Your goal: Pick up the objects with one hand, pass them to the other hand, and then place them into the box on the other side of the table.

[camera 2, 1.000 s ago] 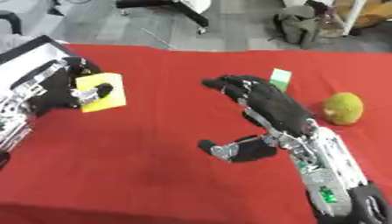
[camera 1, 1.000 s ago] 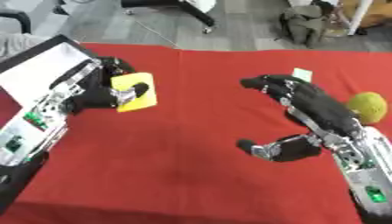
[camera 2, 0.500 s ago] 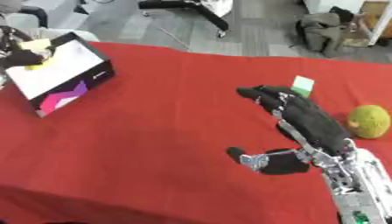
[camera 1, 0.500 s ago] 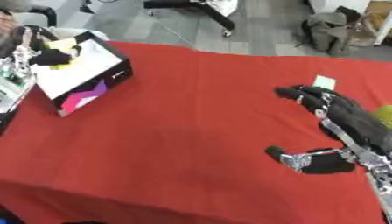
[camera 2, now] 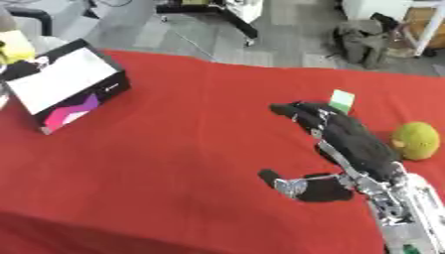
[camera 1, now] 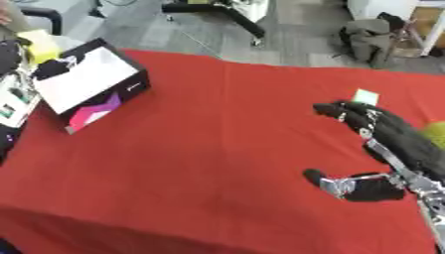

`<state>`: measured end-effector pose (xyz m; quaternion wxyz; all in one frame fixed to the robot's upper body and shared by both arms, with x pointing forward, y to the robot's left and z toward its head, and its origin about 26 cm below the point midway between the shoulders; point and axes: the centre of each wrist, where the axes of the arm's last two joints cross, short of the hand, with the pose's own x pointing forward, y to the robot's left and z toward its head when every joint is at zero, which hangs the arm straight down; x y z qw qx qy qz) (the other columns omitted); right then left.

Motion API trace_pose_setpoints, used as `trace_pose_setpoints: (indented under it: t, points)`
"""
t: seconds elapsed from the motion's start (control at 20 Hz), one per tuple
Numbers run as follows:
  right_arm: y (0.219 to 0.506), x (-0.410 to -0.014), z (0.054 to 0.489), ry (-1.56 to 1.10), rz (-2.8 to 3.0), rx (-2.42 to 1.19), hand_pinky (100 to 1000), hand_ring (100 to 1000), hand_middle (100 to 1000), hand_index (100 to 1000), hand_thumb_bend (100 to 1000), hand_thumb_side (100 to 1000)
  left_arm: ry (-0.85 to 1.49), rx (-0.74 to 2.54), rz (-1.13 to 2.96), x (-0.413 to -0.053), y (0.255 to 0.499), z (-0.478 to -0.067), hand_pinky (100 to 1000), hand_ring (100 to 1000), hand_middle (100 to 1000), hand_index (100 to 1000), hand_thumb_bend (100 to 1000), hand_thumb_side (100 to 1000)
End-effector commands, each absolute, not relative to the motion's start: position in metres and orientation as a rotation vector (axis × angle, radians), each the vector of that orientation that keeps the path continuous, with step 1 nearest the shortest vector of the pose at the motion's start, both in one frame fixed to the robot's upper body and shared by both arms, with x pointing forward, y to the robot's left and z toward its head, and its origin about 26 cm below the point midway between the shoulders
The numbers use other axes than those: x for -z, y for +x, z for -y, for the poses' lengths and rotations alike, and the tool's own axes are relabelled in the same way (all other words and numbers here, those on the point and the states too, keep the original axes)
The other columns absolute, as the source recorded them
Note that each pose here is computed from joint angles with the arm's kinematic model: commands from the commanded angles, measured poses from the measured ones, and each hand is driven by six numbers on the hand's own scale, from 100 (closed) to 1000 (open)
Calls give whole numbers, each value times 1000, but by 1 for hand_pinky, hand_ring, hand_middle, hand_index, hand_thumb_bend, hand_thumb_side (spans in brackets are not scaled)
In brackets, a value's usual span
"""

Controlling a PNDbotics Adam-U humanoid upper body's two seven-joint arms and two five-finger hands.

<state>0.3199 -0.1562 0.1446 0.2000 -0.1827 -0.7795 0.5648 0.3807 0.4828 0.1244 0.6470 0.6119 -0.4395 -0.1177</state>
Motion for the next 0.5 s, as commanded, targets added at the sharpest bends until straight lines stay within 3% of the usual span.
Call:
trace_pose_setpoints:
  t: [0.05, 0.35, 0.45, 0.5]
  points:
    - [320, -153, 162, -542, 2195, -1577, 829, 788, 785, 935, 413, 599, 1473, 242, 1084, -152, 382, -488, 899, 868, 868, 995, 988, 860]
    - [322, -156, 167, -566, 2201, -1562, 830, 790, 788, 938, 401, 596, 1427, 238, 1285, -174, 383, -464, 868, 833, 818, 951, 930, 785]
    - [324, -156, 169, -575, 2198, -1560, 830, 790, 788, 937, 396, 591, 1374, 255, 1373, -180, 382, -450, 847, 801, 785, 934, 858, 716]
    - [325, -157, 171, -578, 2195, -1559, 830, 789, 789, 940, 301, 541, 1332, 272, 1426, -183, 380, -442, 844, 793, 772, 922, 841, 692]
